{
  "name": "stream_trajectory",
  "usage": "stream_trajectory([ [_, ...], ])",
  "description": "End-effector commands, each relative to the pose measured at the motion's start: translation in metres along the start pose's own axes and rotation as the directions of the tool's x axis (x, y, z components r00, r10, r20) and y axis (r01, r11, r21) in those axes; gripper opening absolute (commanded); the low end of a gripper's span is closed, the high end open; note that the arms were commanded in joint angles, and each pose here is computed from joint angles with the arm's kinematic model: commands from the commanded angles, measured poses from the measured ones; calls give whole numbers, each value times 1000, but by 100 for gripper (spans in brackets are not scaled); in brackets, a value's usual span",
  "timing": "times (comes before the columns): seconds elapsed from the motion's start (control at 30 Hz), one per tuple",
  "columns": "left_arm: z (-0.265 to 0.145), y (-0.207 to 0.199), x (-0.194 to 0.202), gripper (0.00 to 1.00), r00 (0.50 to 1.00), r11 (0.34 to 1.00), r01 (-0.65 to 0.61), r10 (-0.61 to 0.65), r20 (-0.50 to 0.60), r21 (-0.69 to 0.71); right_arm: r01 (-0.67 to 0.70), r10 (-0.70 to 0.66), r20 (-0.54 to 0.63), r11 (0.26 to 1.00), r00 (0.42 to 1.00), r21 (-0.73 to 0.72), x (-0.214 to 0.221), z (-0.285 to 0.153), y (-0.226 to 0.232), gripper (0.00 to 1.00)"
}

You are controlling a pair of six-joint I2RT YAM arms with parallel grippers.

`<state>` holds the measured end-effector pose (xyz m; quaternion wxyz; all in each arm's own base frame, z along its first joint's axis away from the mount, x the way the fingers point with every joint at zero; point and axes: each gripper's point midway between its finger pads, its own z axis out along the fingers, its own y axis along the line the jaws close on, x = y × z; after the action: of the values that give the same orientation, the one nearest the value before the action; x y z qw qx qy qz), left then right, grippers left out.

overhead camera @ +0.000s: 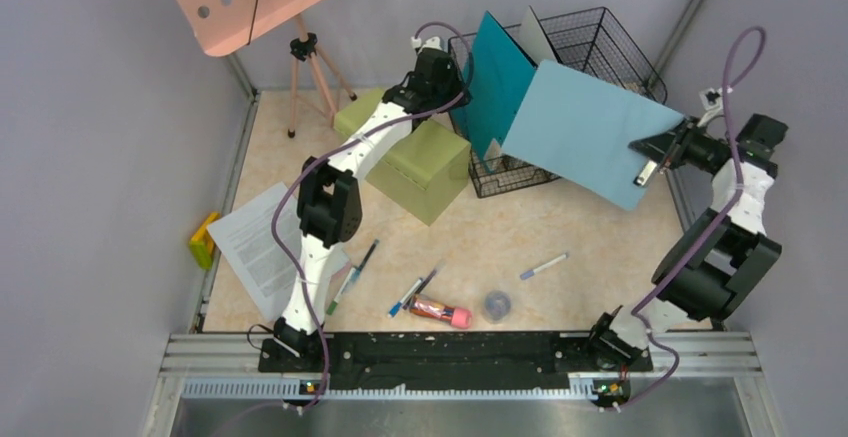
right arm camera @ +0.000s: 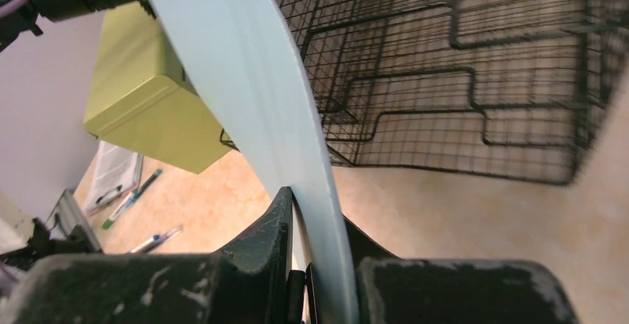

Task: Organize the desk
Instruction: Move the storage box to the center of the board.

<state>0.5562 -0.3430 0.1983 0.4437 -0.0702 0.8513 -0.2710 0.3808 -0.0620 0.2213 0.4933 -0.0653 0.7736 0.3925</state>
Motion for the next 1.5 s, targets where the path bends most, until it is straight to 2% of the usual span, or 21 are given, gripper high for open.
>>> stream_trajectory([
  [0.0,-29,-41,3,53,994,990,75,-65,-87,122,-3,-1,23,979,1000,202,-2,-62,4,0],
  [0.2,-38,-40,-11,71,997,989,61,-53,-61,136,-85,80,33,967,996,239,25,-102,33,0],
  [0.4,-49,-41,-21,83,999,988,32,-27,-39,150,-273,261,82,936,962,223,52,-129,44,0],
  [0.5,-53,-39,-27,86,1000,990,12,-10,-19,140,-321,297,126,912,946,254,59,-148,39,0],
  [0.67,-60,-39,-35,88,1000,989,-7,7,0,145,-356,317,167,869,934,344,64,-172,29,0],
  [0.83,-63,-35,-36,88,1000,990,-16,15,2,138,-358,310,187,867,932,346,58,-175,31,0],
  [1.0,-62,-26,-32,88,1000,992,-15,17,-12,126,-395,330,245,868,912,300,40,-178,33,0],
  [1.1,-63,-24,-32,88,1000,992,-19,21,-13,124,-455,381,296,857,876,243,31,-178,34,0],
  [1.47,-67,-17,-35,88,999,993,-36,37,-3,114,-587,518,386,806,763,79,40,-169,27,0],
])
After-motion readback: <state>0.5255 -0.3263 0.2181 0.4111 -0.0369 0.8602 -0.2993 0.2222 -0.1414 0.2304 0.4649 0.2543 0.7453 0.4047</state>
